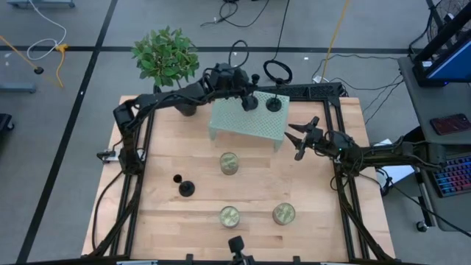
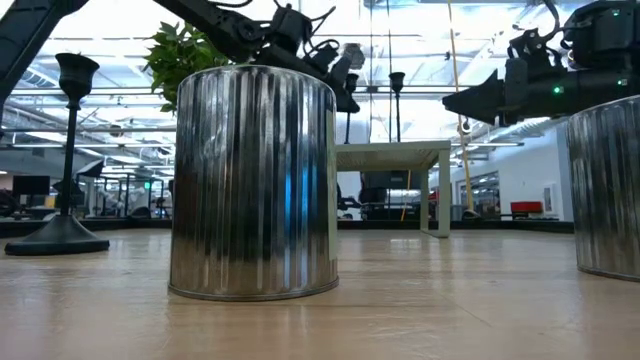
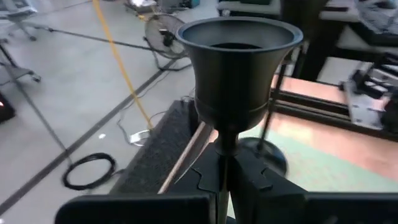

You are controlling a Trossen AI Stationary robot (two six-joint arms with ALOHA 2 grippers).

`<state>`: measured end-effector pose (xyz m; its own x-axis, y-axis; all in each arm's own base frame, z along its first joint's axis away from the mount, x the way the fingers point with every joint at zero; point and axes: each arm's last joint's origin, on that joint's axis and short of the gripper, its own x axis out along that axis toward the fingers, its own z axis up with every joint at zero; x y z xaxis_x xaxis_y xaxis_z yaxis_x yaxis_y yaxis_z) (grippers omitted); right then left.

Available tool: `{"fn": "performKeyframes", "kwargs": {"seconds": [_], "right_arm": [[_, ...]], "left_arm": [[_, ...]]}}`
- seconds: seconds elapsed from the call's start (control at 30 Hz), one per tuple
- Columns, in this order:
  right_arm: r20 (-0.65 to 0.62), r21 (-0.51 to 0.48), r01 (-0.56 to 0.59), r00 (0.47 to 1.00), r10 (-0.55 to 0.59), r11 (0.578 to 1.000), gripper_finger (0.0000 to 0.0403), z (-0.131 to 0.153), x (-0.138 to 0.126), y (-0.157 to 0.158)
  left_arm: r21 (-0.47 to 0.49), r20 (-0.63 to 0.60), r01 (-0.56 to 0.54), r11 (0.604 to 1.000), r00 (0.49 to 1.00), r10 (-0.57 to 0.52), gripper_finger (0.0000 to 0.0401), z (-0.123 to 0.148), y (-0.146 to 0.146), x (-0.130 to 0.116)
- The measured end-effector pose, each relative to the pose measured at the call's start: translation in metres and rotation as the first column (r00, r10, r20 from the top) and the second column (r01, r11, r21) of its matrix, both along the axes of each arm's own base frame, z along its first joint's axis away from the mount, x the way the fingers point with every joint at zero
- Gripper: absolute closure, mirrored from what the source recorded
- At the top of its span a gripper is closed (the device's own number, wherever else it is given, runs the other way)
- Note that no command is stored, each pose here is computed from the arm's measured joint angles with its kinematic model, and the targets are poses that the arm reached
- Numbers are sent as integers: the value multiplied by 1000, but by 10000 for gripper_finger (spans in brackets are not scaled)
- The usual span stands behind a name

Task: Pick & Place candle stick holders
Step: Put the top black candle holder on the shelf, then put the black candle holder on the shelf

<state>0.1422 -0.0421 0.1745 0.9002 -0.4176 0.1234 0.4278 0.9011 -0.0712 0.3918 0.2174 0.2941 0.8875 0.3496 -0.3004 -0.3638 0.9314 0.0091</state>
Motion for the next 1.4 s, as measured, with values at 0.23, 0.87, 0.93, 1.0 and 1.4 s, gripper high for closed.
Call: {"fn": "performKeyframes", "kwargs": {"seconds": [0.23, 0.87, 0.93, 1.0, 1.4], "right_arm": [[-1, 0, 0, 1000, 0, 1000, 238, 0, 0, 0], [-8, 2, -1, 1000, 1, 1000, 238, -1, 0, 0], [-8, 2, -1, 1000, 1, 1000, 238, -1, 0, 0], [-8, 2, -1, 1000, 1, 1000, 238, -1, 0, 0], [-8, 5, -2, 1000, 2, 1000, 238, -1, 0, 0]], "left_arm": [[1, 9, 3, 1000, 1000, -3, 377, -7, 3, 4], [29, -13, 5, 1000, 1000, -5, 313, -8, 3, 4], [14, -16, 1, 1000, 1000, -1, 295, -8, 3, 3], [2, -39, -1, 1000, 999, 1, 279, -8, 2, 1], [51, -167, 14, 999, 986, -6, 218, 39, -26, -36]]}}
